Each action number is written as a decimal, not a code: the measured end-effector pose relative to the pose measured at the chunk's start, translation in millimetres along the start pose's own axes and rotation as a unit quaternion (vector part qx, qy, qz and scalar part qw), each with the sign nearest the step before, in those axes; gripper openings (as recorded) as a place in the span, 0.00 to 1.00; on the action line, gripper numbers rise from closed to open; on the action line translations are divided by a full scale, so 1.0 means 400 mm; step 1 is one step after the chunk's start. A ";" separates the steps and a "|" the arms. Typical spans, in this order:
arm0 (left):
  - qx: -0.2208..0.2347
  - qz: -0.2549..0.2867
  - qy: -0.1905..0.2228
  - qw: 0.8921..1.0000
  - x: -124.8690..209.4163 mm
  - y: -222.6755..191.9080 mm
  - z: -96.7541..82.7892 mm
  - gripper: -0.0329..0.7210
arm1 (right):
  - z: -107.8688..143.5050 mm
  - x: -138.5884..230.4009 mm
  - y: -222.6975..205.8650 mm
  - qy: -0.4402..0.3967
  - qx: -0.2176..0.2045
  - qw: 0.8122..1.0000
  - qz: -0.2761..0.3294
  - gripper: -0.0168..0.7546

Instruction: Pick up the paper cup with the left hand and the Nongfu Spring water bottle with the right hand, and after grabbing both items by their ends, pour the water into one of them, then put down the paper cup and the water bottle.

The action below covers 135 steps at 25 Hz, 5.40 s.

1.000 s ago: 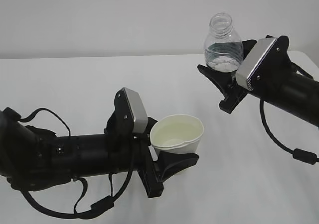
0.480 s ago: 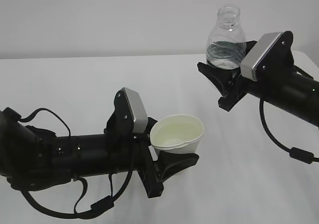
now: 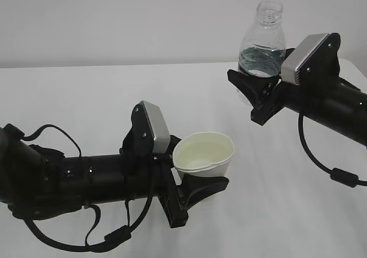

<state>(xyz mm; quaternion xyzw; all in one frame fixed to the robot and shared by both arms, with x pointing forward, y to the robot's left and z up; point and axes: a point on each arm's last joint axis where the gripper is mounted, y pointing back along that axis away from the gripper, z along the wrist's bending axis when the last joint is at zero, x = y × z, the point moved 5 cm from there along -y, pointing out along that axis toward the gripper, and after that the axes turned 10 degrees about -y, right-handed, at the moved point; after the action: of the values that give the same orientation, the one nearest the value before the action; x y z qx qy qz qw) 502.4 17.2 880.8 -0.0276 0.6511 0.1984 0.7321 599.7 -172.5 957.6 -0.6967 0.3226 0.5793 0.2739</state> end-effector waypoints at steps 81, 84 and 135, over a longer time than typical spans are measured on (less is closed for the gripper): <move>0.001 0.000 0.000 1.000 0.000 0.000 0.000 0.65 | -0.204 0.336 -0.032 -0.142 0.294 0.941 0.089 0.62; 0.001 0.000 0.000 1.000 0.000 0.000 0.000 0.65 | -0.199 0.359 -0.031 -0.143 0.293 0.940 0.098 0.62; -0.016 0.000 0.009 1.000 0.000 0.000 0.011 0.65 | -0.105 0.239 0.118 -0.127 0.265 0.948 0.123 0.87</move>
<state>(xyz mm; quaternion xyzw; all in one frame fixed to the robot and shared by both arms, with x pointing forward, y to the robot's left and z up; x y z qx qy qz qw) 506.5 18.7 881.4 -0.0410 0.6543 0.2082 0.7258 601.3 -247.2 870.7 -0.4746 0.5102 0.5860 0.4135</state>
